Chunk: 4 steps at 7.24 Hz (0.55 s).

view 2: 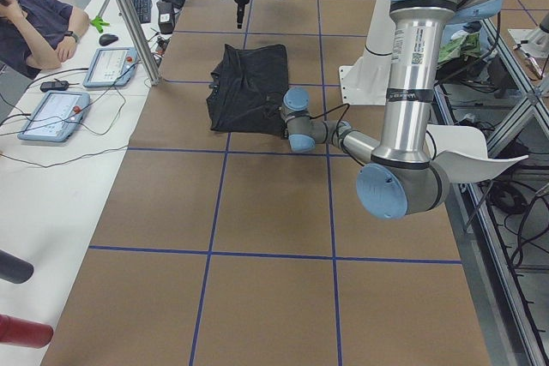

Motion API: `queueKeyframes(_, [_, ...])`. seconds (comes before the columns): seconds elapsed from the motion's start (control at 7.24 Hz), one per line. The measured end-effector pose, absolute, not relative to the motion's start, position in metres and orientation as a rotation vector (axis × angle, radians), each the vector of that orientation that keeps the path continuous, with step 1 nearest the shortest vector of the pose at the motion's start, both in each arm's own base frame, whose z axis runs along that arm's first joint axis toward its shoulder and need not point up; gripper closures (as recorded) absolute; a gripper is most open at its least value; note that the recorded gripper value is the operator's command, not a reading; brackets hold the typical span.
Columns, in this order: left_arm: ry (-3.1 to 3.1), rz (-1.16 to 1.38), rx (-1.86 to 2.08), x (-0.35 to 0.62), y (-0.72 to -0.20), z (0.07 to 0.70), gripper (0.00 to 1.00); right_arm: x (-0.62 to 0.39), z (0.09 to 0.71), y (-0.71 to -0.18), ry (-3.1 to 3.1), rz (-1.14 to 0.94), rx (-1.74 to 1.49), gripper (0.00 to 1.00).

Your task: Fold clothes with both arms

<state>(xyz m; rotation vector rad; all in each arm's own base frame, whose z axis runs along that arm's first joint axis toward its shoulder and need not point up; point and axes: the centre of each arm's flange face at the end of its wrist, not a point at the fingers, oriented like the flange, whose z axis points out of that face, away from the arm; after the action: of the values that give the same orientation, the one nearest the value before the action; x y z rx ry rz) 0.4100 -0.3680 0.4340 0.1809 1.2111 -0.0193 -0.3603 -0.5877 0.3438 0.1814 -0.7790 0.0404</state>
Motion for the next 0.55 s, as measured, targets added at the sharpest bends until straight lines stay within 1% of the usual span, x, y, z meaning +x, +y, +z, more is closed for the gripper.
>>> queueKeyframes(0.55, [1.219, -0.012, 0.181, 0.4112, -0.3685, 0.4297, 1.0, -0.3608, 0.3425, -0.5873, -0.781, 0.038, 0.182, 0.0])
